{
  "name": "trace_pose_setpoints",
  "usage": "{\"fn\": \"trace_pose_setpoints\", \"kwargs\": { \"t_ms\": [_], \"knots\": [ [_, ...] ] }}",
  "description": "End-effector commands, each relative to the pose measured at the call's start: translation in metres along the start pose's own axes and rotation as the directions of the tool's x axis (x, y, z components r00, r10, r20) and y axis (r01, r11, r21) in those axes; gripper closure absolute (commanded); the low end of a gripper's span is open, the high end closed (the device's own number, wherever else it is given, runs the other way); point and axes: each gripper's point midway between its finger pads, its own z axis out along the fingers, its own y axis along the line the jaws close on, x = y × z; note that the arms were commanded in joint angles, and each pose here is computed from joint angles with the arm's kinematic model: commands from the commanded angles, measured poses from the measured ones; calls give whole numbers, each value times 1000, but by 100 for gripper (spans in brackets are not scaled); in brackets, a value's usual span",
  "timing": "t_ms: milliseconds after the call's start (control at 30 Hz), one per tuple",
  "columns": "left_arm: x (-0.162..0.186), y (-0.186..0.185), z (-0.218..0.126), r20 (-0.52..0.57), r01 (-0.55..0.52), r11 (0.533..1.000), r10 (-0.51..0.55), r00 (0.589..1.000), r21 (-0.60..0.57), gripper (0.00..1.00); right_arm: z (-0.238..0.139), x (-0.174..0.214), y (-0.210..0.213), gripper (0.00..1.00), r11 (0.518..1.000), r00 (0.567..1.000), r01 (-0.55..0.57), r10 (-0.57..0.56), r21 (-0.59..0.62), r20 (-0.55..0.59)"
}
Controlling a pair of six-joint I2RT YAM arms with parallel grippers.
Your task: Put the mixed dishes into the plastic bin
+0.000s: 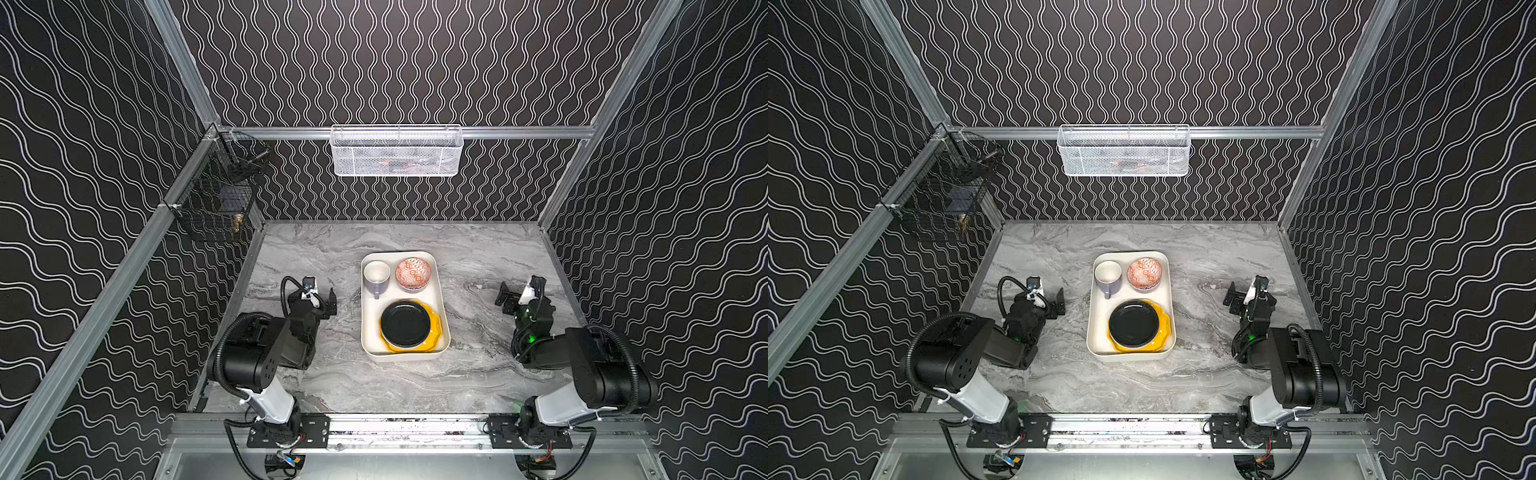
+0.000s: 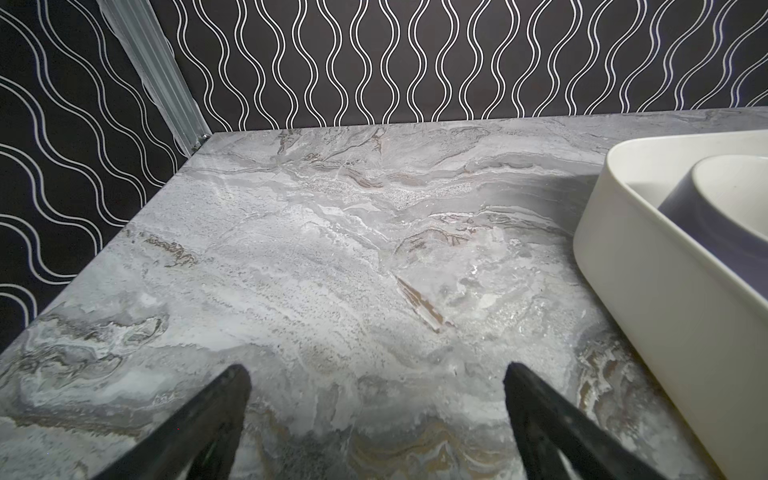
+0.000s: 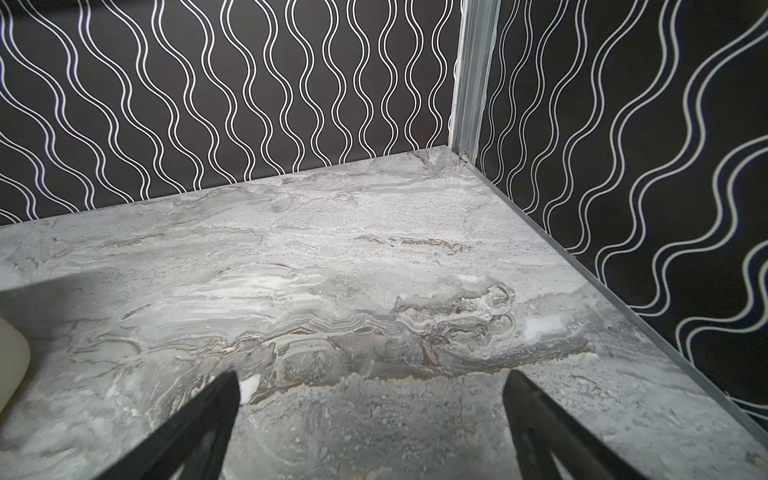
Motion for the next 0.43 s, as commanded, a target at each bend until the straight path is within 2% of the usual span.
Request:
{"fn": "trace_pose_setpoints", "kwargs": {
  "t_ms": [0,400],
  "knots": [
    [-11,2,0,41,15,1000,-15,999,-9,1,0,-12,1,0,1000,999,1,-1,1,49],
    [-11,2,0,40,10,1000,-10,999,-12,1,0,-12,0,0,1000,999,1,-1,1,50]
  ]
}}
